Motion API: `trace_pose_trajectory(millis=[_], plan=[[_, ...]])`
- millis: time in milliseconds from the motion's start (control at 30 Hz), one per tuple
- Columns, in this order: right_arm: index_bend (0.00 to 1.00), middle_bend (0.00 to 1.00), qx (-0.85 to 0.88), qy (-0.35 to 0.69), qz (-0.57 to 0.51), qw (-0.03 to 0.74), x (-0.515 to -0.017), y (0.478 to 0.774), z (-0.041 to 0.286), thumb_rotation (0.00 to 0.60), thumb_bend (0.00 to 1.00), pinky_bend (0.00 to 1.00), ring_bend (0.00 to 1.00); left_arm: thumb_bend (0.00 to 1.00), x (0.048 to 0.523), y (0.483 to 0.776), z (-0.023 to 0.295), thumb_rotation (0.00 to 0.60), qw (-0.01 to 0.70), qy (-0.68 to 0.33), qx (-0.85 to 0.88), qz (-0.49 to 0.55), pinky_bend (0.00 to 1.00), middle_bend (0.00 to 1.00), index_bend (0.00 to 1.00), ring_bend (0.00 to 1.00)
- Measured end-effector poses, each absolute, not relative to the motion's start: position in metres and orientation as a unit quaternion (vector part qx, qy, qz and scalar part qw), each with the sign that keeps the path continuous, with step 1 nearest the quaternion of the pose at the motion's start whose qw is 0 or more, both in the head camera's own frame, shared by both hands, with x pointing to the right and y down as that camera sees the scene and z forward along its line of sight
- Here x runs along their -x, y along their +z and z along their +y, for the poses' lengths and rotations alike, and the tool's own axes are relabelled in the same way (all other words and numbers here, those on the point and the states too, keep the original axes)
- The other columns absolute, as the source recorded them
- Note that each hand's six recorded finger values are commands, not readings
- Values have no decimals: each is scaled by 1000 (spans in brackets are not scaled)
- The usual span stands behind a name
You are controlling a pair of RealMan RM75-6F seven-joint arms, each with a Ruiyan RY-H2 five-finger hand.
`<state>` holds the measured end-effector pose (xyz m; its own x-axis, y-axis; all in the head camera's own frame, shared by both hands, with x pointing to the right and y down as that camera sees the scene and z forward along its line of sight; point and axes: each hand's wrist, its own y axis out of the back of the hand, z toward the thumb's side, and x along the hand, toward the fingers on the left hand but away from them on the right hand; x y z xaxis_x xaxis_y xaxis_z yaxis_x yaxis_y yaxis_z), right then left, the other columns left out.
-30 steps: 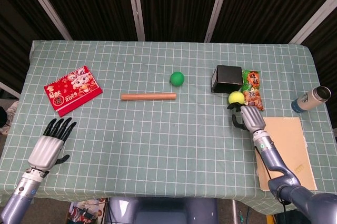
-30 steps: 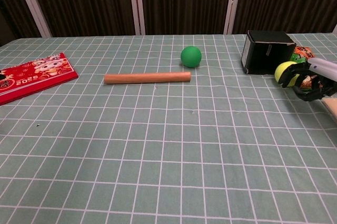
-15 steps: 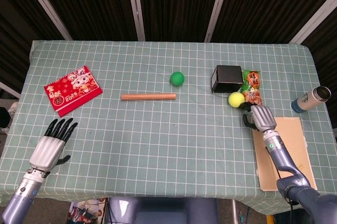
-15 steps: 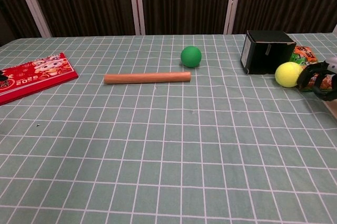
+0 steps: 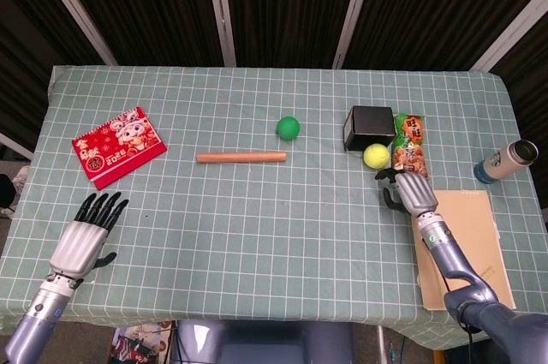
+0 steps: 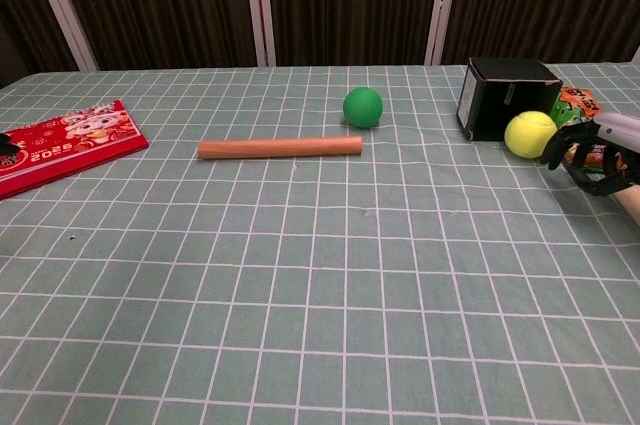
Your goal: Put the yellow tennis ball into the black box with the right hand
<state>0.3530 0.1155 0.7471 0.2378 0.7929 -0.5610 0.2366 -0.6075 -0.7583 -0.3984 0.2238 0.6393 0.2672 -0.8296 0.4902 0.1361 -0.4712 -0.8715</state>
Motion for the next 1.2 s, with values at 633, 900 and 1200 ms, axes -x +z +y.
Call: trace_pose_trajectory(millis=[633,900,1200], plan=[[260,308,757,481,-366,248,-325,744,88,600,625,352,241,69,400,642,223,600,440,-550,661,260,0,0,0,0],[238,276,765,484,-353,238,-322,752,84,600,625,214,162,69,402,646,221,600,437,-554,660,258,0,0,0,0],[151,124,784,477,-328,222,-315,758,81,600,625,51,22,69,404,650,220,600,432,-559,660,254,0,0,0,0]])
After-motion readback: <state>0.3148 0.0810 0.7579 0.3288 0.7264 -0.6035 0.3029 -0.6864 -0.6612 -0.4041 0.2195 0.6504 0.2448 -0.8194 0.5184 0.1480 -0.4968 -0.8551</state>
